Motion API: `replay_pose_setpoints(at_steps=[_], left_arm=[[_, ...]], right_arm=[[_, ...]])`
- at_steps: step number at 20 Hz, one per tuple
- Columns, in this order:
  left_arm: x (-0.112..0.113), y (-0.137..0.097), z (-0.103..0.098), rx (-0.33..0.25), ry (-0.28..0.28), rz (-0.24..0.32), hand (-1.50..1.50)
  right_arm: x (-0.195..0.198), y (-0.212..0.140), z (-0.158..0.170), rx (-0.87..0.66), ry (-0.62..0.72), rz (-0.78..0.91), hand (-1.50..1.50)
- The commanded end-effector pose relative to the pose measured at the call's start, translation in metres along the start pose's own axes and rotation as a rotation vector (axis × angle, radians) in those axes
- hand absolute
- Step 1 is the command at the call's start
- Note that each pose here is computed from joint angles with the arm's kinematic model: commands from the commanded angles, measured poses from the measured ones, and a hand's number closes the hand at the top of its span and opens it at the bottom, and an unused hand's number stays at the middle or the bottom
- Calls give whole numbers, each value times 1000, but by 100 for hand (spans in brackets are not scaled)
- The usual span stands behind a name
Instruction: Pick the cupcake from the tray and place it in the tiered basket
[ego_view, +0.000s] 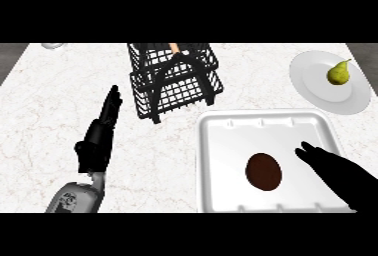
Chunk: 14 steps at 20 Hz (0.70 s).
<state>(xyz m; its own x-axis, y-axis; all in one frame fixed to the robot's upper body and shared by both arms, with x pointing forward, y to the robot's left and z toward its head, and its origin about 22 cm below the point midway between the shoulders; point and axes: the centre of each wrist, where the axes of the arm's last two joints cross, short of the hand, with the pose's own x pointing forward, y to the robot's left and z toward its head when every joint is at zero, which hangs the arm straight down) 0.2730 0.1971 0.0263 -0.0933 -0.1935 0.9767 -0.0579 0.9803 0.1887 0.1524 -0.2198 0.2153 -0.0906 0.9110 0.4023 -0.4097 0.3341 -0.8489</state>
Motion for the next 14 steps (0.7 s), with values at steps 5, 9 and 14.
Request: replay_pose_setpoints(at_steps=[5, 9, 14], left_arm=[[-8, -1, -1, 5, 6, 1, 0], [14, 5, 7, 8, 2, 17, 0], [9, 16, -1, 8, 4, 7, 0]], right_arm=[[13, 18, -3, 20, 95, 122, -150], [7, 20, -15, 21, 45, 194, -150], [-9, 35, -34, 1, 25, 252, -150]])
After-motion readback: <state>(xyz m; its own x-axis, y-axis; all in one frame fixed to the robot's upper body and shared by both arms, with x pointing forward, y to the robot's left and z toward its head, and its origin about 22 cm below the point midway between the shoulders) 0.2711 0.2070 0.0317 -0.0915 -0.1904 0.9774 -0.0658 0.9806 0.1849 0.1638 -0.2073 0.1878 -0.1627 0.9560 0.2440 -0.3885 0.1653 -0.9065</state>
